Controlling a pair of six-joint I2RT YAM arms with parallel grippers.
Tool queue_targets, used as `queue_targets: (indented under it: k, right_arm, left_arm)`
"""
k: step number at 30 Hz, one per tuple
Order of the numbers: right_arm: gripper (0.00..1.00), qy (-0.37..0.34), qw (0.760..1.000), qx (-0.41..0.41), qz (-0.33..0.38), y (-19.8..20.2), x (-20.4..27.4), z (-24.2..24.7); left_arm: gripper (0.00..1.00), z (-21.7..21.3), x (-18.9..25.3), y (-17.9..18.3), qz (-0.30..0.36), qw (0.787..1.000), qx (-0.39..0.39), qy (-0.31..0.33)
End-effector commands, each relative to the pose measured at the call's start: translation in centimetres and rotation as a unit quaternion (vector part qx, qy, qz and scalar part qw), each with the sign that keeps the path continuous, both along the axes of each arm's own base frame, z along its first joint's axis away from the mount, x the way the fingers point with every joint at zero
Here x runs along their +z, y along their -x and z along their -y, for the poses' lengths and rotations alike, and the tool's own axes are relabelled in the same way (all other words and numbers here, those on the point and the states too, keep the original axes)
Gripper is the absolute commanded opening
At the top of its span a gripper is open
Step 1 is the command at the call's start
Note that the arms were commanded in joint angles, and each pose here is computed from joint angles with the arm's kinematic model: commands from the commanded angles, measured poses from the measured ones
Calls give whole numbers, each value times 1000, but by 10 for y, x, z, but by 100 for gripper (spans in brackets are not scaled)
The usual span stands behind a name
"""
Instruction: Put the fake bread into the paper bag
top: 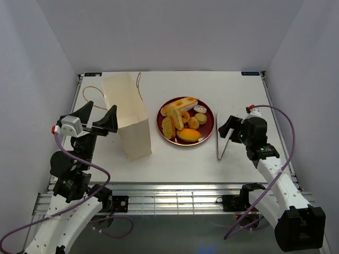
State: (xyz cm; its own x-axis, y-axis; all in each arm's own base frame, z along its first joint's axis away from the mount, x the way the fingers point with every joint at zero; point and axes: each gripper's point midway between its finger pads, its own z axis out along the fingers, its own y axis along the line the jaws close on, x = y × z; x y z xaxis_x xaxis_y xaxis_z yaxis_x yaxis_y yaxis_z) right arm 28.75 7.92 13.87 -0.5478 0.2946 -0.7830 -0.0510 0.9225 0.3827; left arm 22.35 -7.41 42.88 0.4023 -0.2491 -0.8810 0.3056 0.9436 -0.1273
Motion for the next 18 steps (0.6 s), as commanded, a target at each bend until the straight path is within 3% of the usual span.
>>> queue_targets:
  k: [1, 10, 18]
  right_arm:
    - [90, 2, 999, -35, -10, 2, -3, 9]
    - [90, 8, 1000, -10, 3, 4, 4, 5]
    - [90, 48, 997, 10, -65, 19, -24, 2]
  left_arm:
    - [98, -6, 0, 2, 2, 1000, 13, 3]
    - [98, -19, 1, 3, -2, 999, 44, 16]
    - [98, -23, -1, 4, -3, 998, 55, 24]
